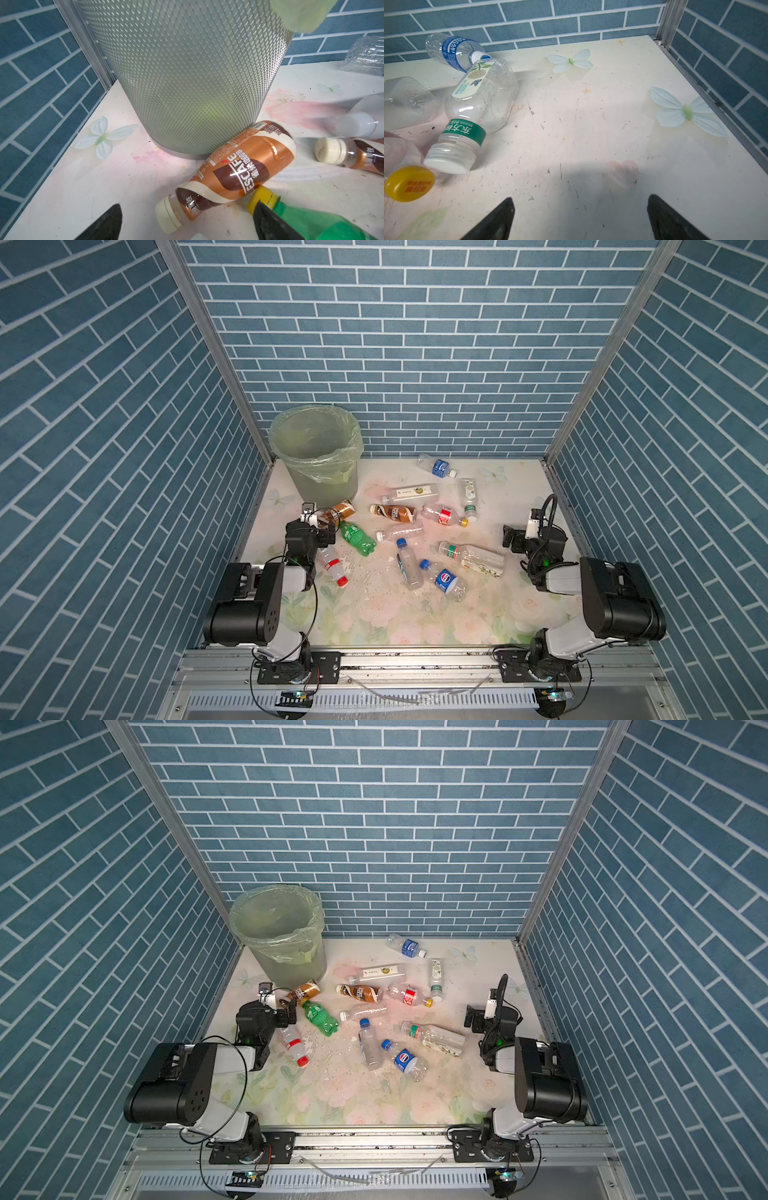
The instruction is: Throw the plastic bottles in the bin
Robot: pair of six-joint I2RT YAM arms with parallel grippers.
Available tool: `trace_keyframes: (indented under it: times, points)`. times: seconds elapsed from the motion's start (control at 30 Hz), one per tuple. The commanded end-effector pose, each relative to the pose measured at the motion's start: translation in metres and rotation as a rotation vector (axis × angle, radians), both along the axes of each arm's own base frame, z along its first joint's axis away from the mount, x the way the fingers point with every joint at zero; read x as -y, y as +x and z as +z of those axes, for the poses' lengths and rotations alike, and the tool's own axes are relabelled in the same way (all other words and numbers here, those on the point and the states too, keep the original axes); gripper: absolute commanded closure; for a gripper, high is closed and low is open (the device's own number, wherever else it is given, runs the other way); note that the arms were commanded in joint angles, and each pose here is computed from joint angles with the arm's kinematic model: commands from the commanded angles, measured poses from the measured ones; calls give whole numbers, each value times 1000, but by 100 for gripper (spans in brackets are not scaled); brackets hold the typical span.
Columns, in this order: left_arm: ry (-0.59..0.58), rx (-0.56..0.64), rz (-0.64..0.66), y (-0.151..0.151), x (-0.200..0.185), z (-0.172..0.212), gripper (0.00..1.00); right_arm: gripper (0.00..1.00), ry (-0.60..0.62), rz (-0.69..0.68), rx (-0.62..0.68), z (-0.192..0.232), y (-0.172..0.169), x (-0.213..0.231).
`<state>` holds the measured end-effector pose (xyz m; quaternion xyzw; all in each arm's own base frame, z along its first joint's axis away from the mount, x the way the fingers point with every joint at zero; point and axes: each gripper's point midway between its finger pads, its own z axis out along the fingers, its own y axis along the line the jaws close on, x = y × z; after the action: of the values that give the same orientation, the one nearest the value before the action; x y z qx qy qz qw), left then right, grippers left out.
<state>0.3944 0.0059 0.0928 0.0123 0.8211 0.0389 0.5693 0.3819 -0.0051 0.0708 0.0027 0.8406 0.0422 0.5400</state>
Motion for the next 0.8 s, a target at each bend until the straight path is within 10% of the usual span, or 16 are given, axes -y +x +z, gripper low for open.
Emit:
trace_keyframes:
  times: [0.0,0.77]
  points:
    - [4,-5,-6,1,1,0,1,1,-38,25,61,18,12,0]
    - [3,-8,-7,1,1,-1,1,1,-34,27,59,18,12,-1]
